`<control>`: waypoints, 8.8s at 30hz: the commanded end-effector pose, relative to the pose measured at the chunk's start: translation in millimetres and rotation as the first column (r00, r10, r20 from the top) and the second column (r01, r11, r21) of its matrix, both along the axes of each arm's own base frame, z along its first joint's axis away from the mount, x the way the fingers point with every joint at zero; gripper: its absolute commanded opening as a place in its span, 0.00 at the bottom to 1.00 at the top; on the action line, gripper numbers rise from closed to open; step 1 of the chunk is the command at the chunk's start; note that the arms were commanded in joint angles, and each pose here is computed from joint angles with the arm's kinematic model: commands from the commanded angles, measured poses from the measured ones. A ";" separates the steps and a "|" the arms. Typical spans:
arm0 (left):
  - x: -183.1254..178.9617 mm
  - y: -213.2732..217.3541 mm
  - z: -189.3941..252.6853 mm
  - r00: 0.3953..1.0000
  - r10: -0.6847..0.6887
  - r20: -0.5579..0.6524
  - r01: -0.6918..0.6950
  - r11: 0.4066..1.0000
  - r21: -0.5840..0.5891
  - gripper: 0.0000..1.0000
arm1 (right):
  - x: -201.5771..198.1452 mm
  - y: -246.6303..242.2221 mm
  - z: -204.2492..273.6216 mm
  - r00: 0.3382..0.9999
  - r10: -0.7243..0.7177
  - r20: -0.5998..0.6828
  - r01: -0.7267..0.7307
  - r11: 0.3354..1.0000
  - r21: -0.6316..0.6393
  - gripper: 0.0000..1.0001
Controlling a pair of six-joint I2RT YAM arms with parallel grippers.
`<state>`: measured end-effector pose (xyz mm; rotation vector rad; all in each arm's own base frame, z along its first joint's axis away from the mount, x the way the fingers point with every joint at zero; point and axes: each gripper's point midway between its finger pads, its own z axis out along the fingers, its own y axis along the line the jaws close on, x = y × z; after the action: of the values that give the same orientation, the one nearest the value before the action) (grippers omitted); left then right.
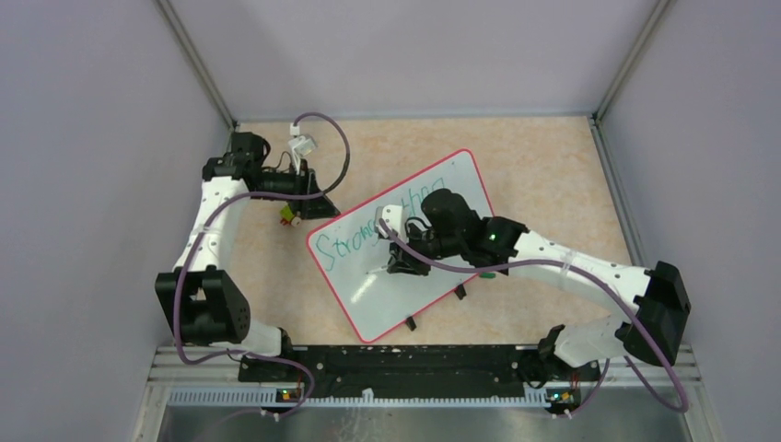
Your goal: Write a sentence on the whiteboard
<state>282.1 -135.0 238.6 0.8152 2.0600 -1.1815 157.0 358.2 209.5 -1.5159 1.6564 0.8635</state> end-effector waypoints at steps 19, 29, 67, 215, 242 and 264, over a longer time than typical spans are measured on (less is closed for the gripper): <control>-2.3 -6.3 30.6 1.000 0.000 0.011 0.001 0.994 -0.107 0.59 | -9.5 12.3 16.5 0.997 0.038 0.062 -0.042 0.996 0.075 0.00; -23.5 -30.2 0.5 0.998 -0.059 -0.026 0.057 0.997 -0.045 0.49 | -12.5 26.1 9.2 0.995 0.047 0.090 -0.052 0.997 0.058 0.00; -21.0 -35.3 -1.8 0.997 -0.075 0.011 0.075 0.997 -0.030 0.00 | -3.9 32.7 -22.5 0.989 -0.023 0.146 0.024 1.000 -0.007 0.00; -15.7 -33.6 1.0 0.997 -0.070 0.035 0.070 0.998 -0.006 0.00 | -19.4 -23.9 -65.6 0.997 0.044 0.062 -0.032 0.982 -0.185 0.00; -17.8 -34.1 4.9 0.996 -0.073 0.044 0.074 0.997 -0.011 0.00 | 24.0 -21.8 -15.7 0.978 -0.148 0.147 0.161 0.983 -0.085 0.00; -17.9 -33.6 4.2 0.996 -0.073 0.046 0.073 0.997 -0.007 0.00 | 8.0 -13.3 -45.8 0.993 -0.060 0.099 0.074 0.986 -0.148 0.00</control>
<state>256.7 -166.5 229.1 0.7972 2.1123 -1.3034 162.8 341.0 164.6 -1.5620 1.7448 0.6448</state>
